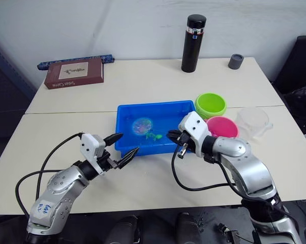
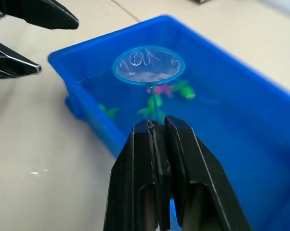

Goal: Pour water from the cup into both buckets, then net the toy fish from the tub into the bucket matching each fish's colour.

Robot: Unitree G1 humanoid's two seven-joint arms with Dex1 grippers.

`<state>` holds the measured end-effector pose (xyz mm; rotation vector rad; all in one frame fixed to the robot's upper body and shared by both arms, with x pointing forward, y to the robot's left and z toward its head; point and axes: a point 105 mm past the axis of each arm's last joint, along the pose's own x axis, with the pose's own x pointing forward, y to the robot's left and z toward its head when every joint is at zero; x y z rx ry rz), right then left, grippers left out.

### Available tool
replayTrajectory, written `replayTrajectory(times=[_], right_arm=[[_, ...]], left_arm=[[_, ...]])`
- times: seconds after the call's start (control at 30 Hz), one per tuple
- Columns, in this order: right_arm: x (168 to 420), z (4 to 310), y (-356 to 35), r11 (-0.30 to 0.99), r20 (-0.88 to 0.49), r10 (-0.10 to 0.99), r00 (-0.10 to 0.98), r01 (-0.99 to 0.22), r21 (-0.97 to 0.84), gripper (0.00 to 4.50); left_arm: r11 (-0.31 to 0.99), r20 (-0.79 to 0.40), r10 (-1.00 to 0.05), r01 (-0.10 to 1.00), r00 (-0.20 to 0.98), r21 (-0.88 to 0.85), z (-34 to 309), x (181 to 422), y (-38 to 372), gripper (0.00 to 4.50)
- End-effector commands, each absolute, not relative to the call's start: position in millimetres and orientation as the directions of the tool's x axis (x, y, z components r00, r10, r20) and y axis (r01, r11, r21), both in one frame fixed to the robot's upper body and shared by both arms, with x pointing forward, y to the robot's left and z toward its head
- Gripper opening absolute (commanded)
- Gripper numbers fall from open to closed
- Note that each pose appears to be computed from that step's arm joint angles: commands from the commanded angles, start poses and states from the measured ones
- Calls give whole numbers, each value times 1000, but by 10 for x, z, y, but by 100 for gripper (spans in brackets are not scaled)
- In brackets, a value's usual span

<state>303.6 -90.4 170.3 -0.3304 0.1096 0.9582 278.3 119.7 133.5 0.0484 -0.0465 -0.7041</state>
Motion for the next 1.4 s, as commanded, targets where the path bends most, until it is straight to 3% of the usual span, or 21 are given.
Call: replayTrajectory(times=[0.03,0.27,0.8,1.4], right_arm=[[3027,1797,-849,531,-227,794,563,-826,-189,0],[3115,1772,-798,566,-243,783,573,-818,-103,0],[3102,1650,-637,541,-302,819,487,-832,126,0],[3324,1507,-644,603,-311,789,530,-765,227,0]], left_arm=[[756,72,-654,648,753,90,1473,2739,1159,446],[755,72,-655,650,752,85,1481,2737,1135,446],[760,76,-649,645,757,80,1490,2718,1117,446],[764,72,-645,641,761,76,1470,2681,1118,446]])
